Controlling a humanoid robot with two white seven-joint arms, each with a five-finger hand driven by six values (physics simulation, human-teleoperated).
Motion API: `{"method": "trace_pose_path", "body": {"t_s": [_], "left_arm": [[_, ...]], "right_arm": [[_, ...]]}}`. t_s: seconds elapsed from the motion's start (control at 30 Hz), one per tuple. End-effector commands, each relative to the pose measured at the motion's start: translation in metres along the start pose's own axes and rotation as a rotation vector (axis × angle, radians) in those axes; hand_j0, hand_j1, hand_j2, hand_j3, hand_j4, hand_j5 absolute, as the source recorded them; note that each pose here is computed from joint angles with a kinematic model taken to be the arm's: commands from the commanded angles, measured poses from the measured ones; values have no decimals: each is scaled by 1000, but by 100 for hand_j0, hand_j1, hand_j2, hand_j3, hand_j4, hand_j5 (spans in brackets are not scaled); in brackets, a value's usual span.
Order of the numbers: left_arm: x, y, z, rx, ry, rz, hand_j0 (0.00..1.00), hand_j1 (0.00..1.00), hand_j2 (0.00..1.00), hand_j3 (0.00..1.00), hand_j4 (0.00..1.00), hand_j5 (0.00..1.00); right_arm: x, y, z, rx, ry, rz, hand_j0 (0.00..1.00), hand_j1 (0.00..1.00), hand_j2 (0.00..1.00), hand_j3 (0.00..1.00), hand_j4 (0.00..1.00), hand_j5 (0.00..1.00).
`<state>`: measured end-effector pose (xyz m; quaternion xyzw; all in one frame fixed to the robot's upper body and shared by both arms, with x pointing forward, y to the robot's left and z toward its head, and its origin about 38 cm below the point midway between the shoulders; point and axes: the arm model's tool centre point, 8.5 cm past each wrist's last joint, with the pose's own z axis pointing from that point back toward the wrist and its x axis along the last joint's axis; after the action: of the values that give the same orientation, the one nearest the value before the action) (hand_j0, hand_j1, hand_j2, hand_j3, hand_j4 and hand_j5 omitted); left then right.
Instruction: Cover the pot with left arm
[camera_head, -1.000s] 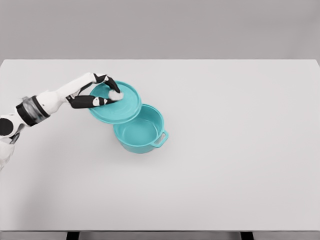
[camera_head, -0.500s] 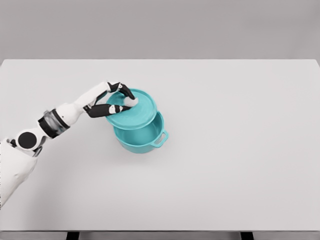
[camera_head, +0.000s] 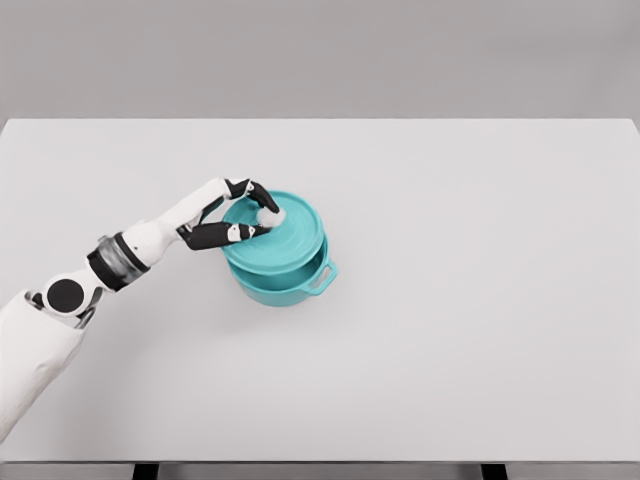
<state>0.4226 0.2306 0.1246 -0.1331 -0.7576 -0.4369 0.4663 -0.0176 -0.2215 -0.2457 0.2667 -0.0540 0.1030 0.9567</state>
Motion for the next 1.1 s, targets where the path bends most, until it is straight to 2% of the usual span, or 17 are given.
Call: {"method": "trace_pose_path", "body": {"t_s": [0.0, 0.8, 0.87, 0.97, 1.07], "left_arm": [[1, 1, 1, 6, -2, 5, 48, 48, 48, 48, 48, 48], [2, -10, 2, 1, -12, 24, 49, 49, 49, 49, 49, 49], [2, -10, 1, 1, -13, 23, 51, 51, 51, 51, 51, 51], [2, -9, 2, 3, -11, 21, 66, 66, 66, 66, 66, 66], [2, -9, 0, 1, -11, 17, 67, 67, 67, 67, 67, 67]], "right_arm": [[0, 0, 0, 0, -1, 0, 100, 100, 100, 100, 100, 100], [0, 0, 0, 0, -1, 0, 100, 100, 100, 100, 100, 100], [0, 0, 0, 1, 0, 1, 100, 100, 100, 100, 100, 100], [0, 0, 0, 1, -1, 2, 100, 100, 100, 100, 100, 100], [0, 0, 0, 1, 0, 1, 100, 100, 100, 100, 100, 100]]}}
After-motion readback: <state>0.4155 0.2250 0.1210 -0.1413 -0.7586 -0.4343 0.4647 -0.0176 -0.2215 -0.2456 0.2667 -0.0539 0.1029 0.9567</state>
